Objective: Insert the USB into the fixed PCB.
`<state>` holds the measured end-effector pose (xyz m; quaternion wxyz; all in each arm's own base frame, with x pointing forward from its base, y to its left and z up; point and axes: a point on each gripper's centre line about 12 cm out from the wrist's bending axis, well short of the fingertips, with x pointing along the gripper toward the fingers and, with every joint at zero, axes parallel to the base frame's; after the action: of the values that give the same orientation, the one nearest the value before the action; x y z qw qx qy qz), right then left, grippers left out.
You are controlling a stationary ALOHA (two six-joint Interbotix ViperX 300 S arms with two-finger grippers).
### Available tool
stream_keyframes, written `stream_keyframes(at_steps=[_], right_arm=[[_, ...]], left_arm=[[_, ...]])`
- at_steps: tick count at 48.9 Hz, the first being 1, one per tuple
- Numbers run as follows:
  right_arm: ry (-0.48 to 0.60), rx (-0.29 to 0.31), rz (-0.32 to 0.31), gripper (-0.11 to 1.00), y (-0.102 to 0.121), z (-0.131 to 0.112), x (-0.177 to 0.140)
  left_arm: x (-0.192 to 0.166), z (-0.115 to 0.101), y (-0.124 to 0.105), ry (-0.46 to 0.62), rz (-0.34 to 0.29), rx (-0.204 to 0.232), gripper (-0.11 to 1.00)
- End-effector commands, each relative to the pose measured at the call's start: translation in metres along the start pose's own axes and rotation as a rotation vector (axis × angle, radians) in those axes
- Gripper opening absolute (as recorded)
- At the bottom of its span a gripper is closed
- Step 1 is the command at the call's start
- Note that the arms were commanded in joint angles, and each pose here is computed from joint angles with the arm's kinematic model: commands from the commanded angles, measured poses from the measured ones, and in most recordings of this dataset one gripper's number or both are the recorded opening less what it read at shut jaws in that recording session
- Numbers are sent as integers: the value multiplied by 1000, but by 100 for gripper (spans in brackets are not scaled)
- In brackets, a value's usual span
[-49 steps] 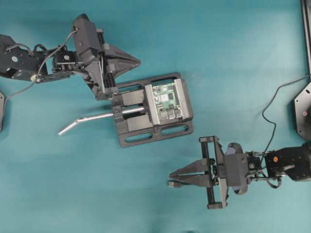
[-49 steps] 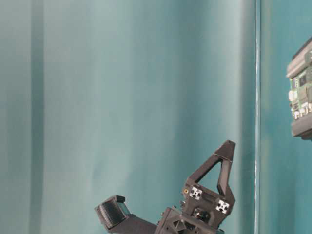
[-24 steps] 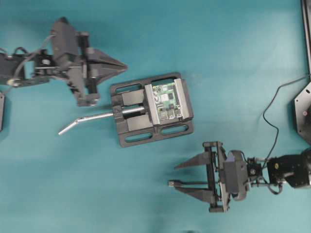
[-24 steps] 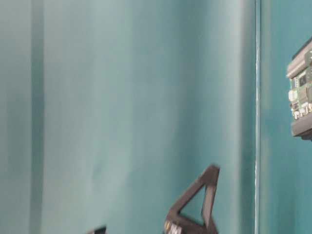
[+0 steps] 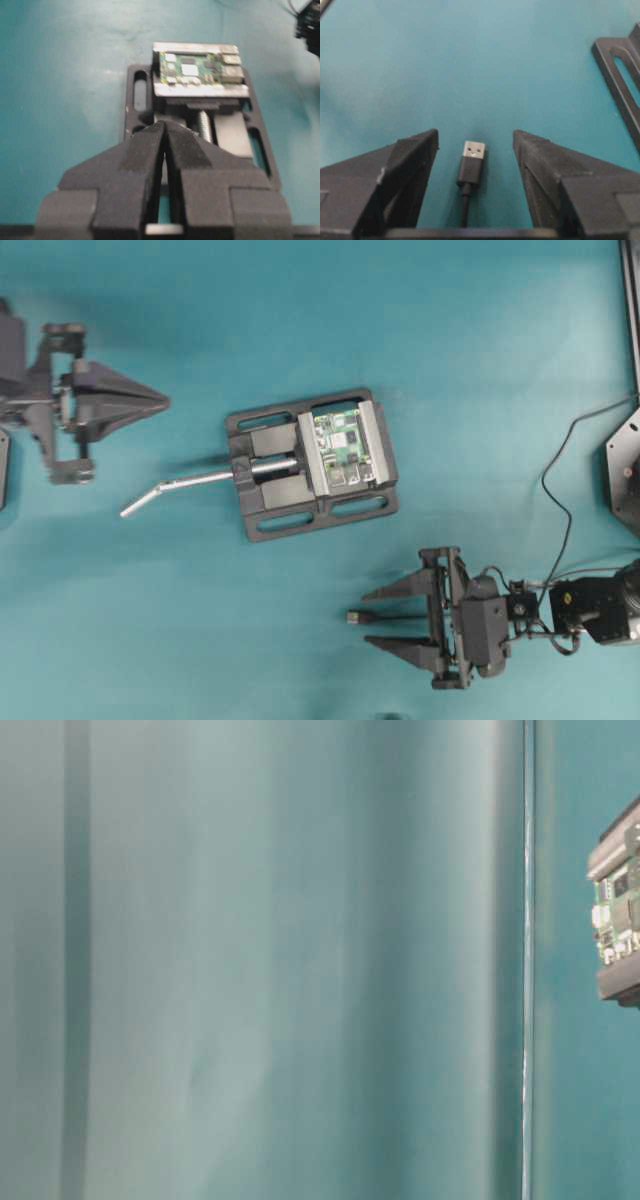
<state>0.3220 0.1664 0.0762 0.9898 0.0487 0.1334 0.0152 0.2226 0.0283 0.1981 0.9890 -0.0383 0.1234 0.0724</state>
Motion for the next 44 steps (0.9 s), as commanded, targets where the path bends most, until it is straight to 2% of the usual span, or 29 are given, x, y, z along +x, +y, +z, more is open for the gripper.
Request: stream_keyframes(at_steps=[1, 22, 38, 44], right_arm=[[-19, 19, -7, 67, 3, 6, 1], [75, 8, -23, 68, 2, -17, 5], [101, 0, -25, 67, 0, -23, 4], [127, 0, -20, 66, 1, -26, 4]], left_arm=[[-17, 5, -3, -45, -19, 4, 0], [-81, 8, -3, -142, -42, -5, 0], [-87, 1, 8, -141, 27, -25, 0], [-87, -1, 9, -142, 35, -31, 0]])
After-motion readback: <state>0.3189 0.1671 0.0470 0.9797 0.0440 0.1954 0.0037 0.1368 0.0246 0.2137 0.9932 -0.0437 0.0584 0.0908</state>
